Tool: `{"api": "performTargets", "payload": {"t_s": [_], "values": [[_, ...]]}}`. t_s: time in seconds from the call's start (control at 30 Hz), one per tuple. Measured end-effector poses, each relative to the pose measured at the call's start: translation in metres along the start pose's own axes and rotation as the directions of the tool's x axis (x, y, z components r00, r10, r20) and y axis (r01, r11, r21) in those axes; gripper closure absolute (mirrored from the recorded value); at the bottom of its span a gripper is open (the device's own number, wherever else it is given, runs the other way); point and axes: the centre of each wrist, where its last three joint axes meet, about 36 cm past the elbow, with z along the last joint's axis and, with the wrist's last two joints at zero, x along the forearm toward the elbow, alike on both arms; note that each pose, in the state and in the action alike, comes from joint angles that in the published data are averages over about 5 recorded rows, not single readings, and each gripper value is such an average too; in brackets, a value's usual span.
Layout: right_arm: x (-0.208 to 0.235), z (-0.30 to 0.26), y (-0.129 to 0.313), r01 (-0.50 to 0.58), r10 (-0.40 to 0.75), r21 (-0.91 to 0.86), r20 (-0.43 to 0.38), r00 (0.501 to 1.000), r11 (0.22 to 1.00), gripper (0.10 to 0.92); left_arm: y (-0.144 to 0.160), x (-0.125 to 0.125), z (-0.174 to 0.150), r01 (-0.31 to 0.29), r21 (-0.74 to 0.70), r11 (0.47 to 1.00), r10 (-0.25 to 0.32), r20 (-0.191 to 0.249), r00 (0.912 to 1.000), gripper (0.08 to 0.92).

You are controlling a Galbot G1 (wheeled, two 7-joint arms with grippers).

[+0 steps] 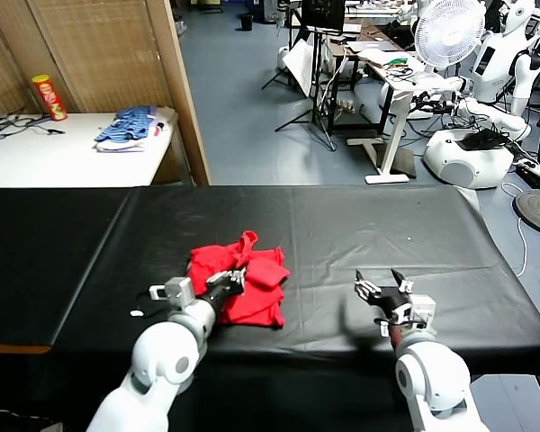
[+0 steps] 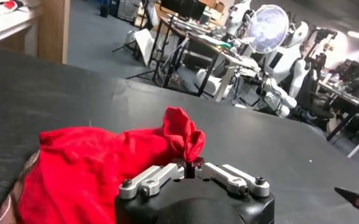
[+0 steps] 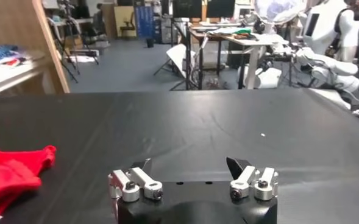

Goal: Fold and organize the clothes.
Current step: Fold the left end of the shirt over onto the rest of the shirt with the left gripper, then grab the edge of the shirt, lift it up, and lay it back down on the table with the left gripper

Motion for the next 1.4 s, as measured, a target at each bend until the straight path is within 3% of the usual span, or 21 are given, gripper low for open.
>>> {"api": "performTargets", "payload": {"t_s": [0.2, 0.3, 0.37, 0.43, 0.57, 0.83, 1.1, 1.4], "values": [[-0.01, -0.003, 0.012, 0.096, -0.096, 0.011, 0.009, 0.995, 0.995, 0.224, -0.008, -0.007, 0.0, -0.031, 0.082, 0.996, 0.03, 0.017, 0.9994, 0.433], [-0.017, -0.005, 0.023, 0.157, -0.157, 0.013, 0.014, 0.988, 0.988, 0.224, -0.011, -0.005, -0.002, -0.036, 0.094, 0.995, 0.031, 0.05, 0.9983, 0.283], [-0.022, -0.007, 0.034, 0.2, -0.2, 0.018, 0.02, 0.979, 0.98, 0.224, -0.008, 0.0, -0.004, -0.033, 0.075, 0.997, 0.027, 0.078, 0.9966, 0.227], [-0.029, -0.008, 0.047, 0.243, -0.244, 0.028, 0.025, 0.97, 0.97, 0.224, 0.0, 0.006, -0.006, -0.015, 0.038, 0.999, 0.011, 0.104, 0.9945, 0.21], [-0.046, -0.011, 0.077, 0.309, -0.311, 0.071, 0.026, 0.95, 0.949, 0.224, 0.027, 0.019, -0.006, 0.076, -0.054, 0.996, -0.068, 0.132, 0.9889, 0.202], [-0.078, 0.009, 0.12, 0.322, -0.311, 0.27, -0.083, 0.947, 0.907, 0.224, 0.066, 0.037, 0.005, 0.207, -0.092, 0.974, -0.195, 0.125, 0.9729, 0.201], [-0.085, 0.03, 0.127, 0.18, -0.183, 0.445, -0.037, 0.982, 0.877, 0.224, 0.083, 0.037, 0.015, 0.242, -0.053, 0.969, -0.235, 0.114, 0.9654, 0.201], [-0.067, 0.023, 0.122, 0.187, -0.203, 0.287, 0.027, 0.979, 0.94, 0.224, 0.1, 0.035, 0.024, 0.22, 0.109, 0.97, -0.229, 0.078, 0.9704, 0.201]]}}
